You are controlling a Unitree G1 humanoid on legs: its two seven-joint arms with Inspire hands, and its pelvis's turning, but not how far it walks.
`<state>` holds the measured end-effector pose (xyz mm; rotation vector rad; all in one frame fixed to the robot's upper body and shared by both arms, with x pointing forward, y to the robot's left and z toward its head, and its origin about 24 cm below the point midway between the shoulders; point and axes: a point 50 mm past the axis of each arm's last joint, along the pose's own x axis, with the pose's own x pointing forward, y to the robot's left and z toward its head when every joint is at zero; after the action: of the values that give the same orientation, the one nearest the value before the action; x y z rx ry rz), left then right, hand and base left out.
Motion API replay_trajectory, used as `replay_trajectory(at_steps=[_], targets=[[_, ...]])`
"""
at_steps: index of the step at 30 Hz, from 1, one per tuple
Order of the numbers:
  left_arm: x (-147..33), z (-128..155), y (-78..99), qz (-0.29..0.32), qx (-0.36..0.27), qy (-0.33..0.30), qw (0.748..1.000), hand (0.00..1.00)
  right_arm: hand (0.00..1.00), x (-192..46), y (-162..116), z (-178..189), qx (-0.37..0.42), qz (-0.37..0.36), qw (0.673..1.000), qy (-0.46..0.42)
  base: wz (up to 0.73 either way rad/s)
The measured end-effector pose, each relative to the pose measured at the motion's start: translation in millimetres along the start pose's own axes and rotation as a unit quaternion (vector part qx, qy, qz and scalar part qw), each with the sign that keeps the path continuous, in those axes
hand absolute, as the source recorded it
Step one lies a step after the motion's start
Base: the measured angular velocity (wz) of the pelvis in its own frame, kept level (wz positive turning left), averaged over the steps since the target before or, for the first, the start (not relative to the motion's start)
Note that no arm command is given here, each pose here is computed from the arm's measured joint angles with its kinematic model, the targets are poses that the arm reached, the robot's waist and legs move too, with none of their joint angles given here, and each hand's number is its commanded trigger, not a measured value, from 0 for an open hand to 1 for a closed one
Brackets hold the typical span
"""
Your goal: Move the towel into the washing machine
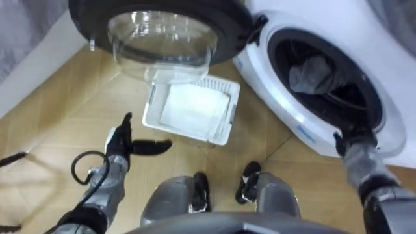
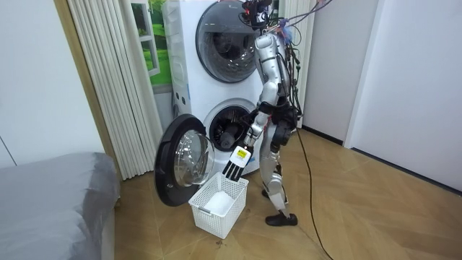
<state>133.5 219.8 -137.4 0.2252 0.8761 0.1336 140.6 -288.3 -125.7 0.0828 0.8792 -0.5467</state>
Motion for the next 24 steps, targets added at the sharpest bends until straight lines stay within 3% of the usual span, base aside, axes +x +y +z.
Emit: replay_trajectory(at_steps=[5, 10, 16, 24], targets=[[-16.5, -44, 15.3, 0.027, -0.002, 0.065, 0.997, 0.00, 0.00, -17, -10, -53, -0.120, 0.027, 0.991, 0.060, -0.23], [-14.5, -40, 17.2, 0.030, 0.000, 0.054, 0.998, 0.00, 0.00, -30, -5, -86, -0.165, 0.065, 0.978, 0.109, 0.41], [-39.6, -89, 27.3, 0.067, -0.023, 0.139, 0.988, 0.00, 0.00, -29, 5, -84, -0.209, 0.105, 0.967, 0.098, -0.38], [-43.0, -96, 19.8, 0.067, -0.043, 0.165, 0.983, 0.00, 0.00, -34, 11, -98, -0.198, 0.126, 0.961, 0.144, -0.07]])
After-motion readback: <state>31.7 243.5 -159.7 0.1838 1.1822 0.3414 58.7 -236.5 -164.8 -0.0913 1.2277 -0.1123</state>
